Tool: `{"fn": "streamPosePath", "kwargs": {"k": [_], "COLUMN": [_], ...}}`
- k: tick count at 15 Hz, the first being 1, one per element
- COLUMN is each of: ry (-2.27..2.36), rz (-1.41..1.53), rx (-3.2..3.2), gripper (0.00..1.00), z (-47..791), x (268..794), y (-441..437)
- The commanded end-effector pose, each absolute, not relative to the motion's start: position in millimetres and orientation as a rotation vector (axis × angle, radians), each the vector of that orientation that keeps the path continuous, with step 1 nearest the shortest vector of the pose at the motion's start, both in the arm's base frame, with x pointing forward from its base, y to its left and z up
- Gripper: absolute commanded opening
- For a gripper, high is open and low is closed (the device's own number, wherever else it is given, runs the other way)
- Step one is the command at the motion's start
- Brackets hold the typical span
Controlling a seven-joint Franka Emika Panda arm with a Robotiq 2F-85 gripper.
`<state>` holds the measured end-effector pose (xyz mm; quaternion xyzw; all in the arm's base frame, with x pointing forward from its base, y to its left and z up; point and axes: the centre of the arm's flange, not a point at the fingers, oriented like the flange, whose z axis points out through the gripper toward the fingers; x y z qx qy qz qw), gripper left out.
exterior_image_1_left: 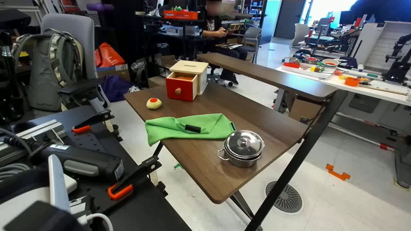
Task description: Fold the green towel
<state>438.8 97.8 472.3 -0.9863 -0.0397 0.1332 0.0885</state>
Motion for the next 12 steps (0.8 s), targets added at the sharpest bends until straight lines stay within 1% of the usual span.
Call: {"fn": "streamPosePath", "kwargs": {"k": [1,5,7,12], "ry": [-0.118,-0.118,-0.248,-0.498], "rz": [0.395,0.395,0.431,0.548], "rx": [-2.935,-2.935,-2.997,-3.116], "gripper": [1.00,1.00,1.00,1.00], "z": [472.5,472.7,469.8,443.5], "x": [438.9,439.0,450.7,511.3], "y": [97.8,97.8,93.9,90.1]}}
